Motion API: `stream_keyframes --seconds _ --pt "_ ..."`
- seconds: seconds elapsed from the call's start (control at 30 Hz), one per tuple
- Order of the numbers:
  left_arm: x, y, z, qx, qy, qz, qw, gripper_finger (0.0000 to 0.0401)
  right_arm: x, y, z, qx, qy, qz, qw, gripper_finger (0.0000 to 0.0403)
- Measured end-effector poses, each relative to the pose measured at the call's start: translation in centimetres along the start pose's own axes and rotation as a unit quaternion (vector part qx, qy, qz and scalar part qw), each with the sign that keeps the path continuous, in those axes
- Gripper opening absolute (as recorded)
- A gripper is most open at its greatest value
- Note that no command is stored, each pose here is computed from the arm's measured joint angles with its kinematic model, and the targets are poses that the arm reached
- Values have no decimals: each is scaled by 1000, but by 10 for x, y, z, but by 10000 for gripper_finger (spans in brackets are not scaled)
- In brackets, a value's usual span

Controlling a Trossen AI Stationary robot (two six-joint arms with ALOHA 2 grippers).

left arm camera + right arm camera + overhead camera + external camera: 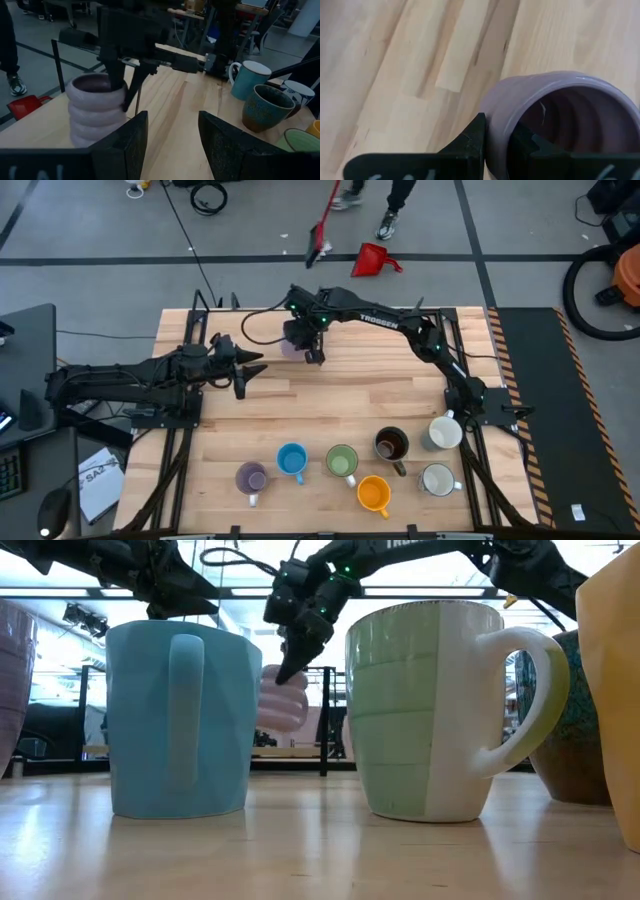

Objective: Place coffee mugs
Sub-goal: Put the violet mug on the shelf

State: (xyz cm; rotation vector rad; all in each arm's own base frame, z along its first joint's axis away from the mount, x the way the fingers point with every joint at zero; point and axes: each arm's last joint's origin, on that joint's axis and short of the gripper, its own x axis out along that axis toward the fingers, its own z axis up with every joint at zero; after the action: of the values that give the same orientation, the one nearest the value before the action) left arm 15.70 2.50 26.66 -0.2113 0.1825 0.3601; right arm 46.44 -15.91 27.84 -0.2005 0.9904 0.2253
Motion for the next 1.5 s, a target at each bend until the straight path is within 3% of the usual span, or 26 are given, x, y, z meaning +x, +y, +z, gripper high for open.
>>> stream_keyframes --seconds 0.13,0.8,1.17,1.5 --pt "0 0 0 -6 0 0 1000 181 7 0 -5 -7 30 -4 1000 55" --pt "0 0 0 -23 1 1 1000 181 13 -12 -12 -3 32 -13 999 58" --pt "0 0 -1 -25 4 1 1000 181 14 -11 -10 -12 34 -28 999 135" --pt "0 0 -1 -25 4 1 1000 181 9 1 1 -56 79 -111 989 165"
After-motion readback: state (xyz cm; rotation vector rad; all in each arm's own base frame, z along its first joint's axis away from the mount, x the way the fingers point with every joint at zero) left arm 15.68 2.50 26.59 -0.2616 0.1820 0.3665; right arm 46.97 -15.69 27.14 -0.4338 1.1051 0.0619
